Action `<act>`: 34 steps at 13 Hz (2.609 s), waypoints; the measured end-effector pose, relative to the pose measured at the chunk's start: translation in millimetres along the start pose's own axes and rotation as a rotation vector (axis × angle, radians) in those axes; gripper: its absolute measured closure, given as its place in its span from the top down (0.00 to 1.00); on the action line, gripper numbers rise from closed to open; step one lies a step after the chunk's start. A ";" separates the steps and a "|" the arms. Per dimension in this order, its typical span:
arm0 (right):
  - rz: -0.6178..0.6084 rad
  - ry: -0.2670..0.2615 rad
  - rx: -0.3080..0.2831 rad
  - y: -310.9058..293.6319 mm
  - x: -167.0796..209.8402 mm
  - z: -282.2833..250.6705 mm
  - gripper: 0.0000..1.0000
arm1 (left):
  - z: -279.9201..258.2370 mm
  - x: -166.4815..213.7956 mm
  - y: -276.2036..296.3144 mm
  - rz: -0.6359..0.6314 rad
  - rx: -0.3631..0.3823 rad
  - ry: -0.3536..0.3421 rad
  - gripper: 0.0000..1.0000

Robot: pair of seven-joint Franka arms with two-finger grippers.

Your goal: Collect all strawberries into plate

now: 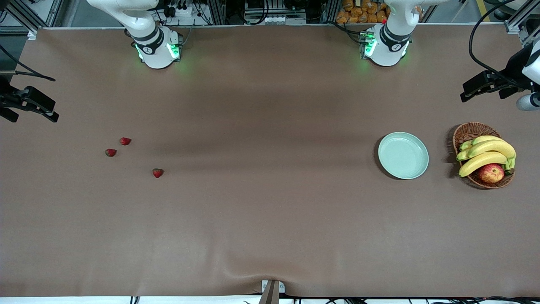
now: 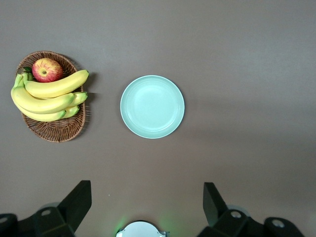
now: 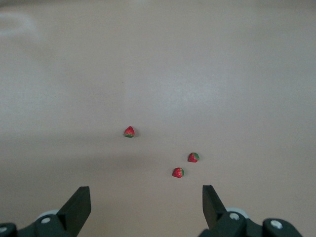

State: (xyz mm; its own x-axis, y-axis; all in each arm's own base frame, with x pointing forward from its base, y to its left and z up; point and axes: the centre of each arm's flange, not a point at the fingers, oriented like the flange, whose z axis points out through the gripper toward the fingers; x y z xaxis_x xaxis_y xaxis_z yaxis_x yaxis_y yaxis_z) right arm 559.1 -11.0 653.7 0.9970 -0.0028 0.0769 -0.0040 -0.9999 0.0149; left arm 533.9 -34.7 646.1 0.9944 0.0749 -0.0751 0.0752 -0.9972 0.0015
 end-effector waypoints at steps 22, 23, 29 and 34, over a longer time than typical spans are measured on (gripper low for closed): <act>0.179 -0.221 0.003 107.7 34.3 142.2 1.00 | 5.2 -0.5 27.8 0.052 0.004 -0.007 1.00; 0.208 -0.236 0.005 125.9 34.2 161.7 1.00 | 5.2 -0.4 27.1 0.051 0.004 -0.007 1.00; 0.313 -0.279 0.015 159.8 12.3 256.7 1.00 | 5.1 0.0 25.3 0.047 0.004 -0.007 1.00; 0.365 -0.270 0.057 160.8 -22.9 337.2 1.00 | 3.4 1.7 19.2 0.036 0.002 0.001 1.00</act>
State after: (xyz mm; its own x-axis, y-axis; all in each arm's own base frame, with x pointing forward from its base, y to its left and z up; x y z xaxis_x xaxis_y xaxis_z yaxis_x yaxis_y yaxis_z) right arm 561.6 -176.8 318.1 0.9157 -0.3511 -0.1954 -0.3618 -0.9320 -0.0206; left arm 536.7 -53.8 642.6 0.9964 0.0393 -0.0745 0.0396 -0.9992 0.0026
